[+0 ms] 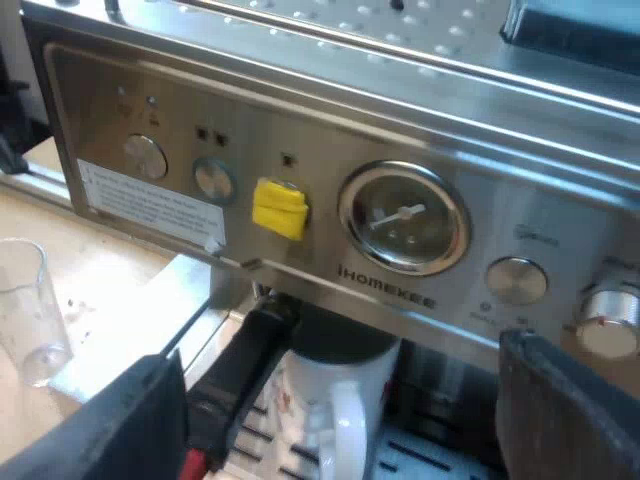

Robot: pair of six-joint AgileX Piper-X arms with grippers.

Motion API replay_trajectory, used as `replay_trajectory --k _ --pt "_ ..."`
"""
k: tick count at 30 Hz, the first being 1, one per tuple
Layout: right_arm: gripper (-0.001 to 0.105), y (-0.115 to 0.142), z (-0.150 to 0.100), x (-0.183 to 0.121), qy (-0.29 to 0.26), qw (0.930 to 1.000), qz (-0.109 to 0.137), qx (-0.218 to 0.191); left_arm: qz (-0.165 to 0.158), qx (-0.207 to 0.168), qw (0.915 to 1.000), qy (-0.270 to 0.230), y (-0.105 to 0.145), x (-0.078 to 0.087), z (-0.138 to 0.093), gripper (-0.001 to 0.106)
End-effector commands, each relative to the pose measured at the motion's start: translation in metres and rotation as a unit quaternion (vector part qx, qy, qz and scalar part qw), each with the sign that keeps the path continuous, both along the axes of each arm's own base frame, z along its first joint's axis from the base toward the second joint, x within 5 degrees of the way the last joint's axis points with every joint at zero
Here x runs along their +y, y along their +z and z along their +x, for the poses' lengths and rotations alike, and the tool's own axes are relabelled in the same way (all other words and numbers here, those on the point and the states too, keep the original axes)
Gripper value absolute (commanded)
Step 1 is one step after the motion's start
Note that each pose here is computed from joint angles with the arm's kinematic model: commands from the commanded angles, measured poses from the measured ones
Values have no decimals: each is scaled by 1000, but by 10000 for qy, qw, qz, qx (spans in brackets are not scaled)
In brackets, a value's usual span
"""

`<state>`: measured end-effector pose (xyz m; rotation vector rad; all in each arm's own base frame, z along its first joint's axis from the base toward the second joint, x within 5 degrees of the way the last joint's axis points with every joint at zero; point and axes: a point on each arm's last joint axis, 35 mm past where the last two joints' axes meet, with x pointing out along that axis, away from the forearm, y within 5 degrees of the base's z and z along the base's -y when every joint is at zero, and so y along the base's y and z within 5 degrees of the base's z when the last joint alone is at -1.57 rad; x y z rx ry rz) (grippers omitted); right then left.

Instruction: Place mug into machine

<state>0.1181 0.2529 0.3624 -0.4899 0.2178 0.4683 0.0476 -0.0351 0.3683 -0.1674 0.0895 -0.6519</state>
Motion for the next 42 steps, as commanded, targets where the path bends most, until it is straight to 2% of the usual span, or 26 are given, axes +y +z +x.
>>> replay_trajectory --k 1,6,9,11,12,17,19,21,24,28,33,37,42 --pt "66 24 13 -38 -17 9996 250 106 -379 -137 9985 362 34 5 -2 85" --pt "66 42 28 -89 -571 9974 435 108 -419 -204 9967 672 62 5 3 85" --pt "66 46 32 -120 -849 9951 432 262 -333 -103 9955 877 69 4 12 85" --pt "66 46 31 -129 -945 9942 399 330 -329 -30 9939 1052 72 6 17 85" --pt "66 48 31 -150 -1266 9904 372 418 -330 -13 9925 1180 74 7 20 85" --pt "66 49 23 -194 -2027 9774 179 571 -313 76 9879 1516 75 17 27 85" --pt "66 51 19 -211 -2424 9687 90 522 -276 218 9804 1936 72 23 27 85" --pt "66 54 14 -225 -2732 9609 130 441 -242 368 9755 2156 70 26 26 85" --pt "66 56 6 -239 -2907 9559 254 336 -237 392 9749 2179 70 27 21 85" --pt "66 51 -10 -255 -3301 9431 334 204 -217 294 9754 2175 71 27 4 85" --pt "66 46 -41 -260 -3358 9403 531 -127 -253 128 9731 2285 68 28 -26 85" --pt "66 45 -71 -261 -3329 9387 695 -557 -199 5 9640 2653 59 31 -56 85" --pt "66 39 -103 -262 -3310 9369 790 -808 -139 -182 9601 2786 48 33 -88 85"
